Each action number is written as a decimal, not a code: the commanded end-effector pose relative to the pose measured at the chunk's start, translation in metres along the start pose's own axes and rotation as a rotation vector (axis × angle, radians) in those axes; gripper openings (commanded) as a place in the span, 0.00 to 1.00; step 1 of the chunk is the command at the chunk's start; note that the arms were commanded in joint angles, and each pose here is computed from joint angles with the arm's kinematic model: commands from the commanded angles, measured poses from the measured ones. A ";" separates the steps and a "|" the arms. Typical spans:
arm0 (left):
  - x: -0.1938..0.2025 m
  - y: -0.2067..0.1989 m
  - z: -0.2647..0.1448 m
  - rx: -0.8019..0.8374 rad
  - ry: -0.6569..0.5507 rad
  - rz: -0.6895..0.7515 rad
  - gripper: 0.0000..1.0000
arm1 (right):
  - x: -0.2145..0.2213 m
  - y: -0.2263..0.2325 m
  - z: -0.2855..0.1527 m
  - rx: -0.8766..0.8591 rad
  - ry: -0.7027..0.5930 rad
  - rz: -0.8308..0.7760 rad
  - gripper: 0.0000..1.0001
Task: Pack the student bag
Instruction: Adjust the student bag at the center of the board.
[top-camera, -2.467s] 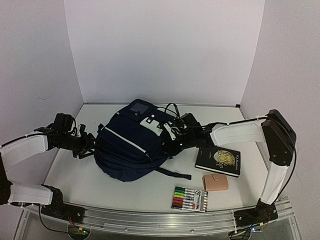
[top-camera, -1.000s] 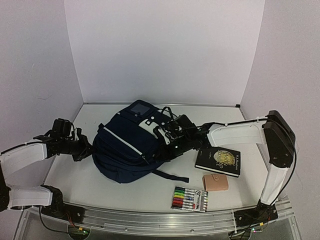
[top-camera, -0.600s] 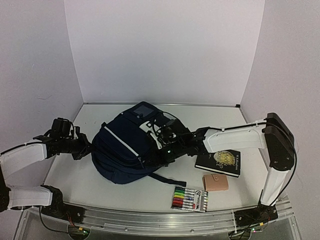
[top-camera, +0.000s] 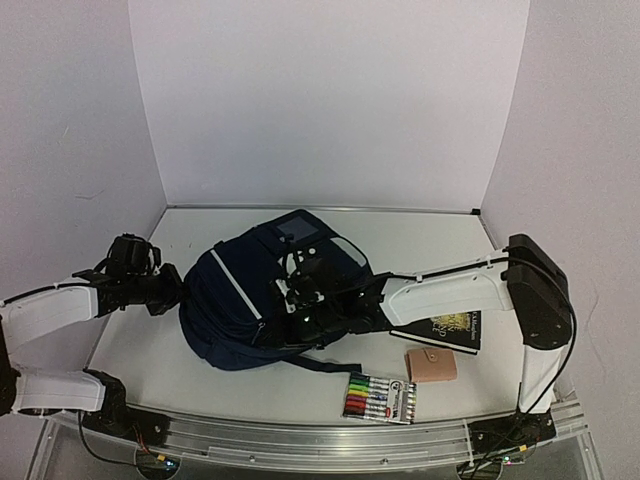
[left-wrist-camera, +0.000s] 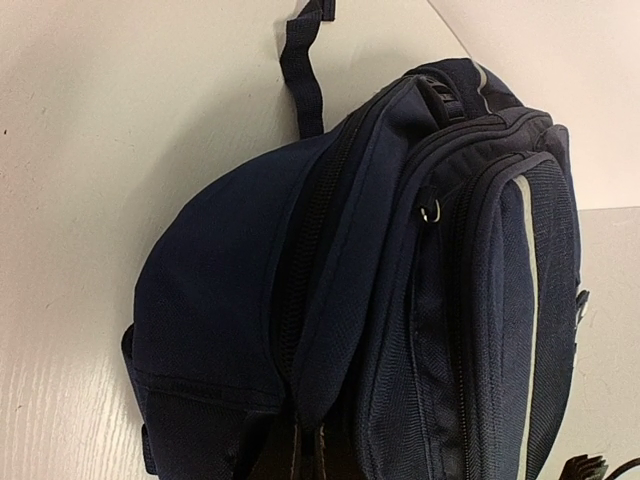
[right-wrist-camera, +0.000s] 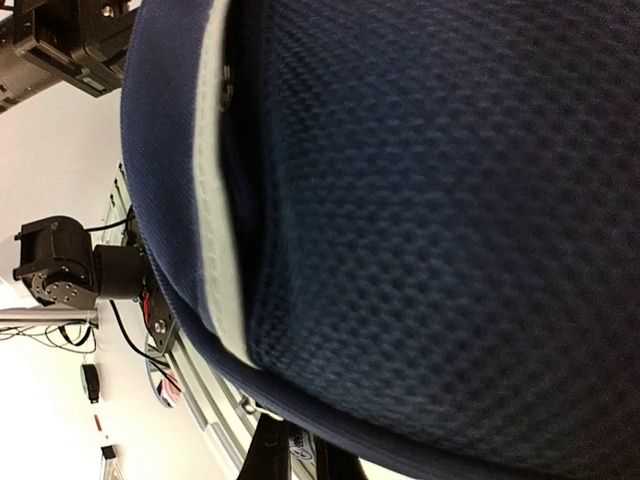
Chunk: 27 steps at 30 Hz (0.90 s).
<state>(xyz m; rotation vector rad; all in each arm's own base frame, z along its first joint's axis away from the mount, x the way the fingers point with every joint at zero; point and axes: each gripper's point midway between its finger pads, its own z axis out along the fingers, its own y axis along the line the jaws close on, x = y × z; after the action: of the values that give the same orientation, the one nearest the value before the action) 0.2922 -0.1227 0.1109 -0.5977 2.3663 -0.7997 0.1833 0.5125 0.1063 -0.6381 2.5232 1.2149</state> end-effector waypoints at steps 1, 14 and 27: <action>-0.021 -0.056 -0.008 0.155 -0.053 0.062 0.00 | -0.049 0.064 -0.013 -0.142 -0.201 -0.038 0.00; -0.073 -0.082 0.004 0.120 -0.142 0.241 0.07 | -0.050 0.068 -0.033 -0.110 -0.263 -0.062 0.16; -0.042 -0.057 -0.048 -0.041 -0.043 0.276 0.73 | -0.070 0.009 -0.088 0.231 -0.371 -0.216 0.54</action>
<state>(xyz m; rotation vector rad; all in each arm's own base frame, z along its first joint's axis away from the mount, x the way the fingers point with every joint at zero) 0.3370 -0.1202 0.1831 -0.2883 2.3058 -0.6037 0.2100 0.4970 0.2044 -0.5576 2.1777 1.0710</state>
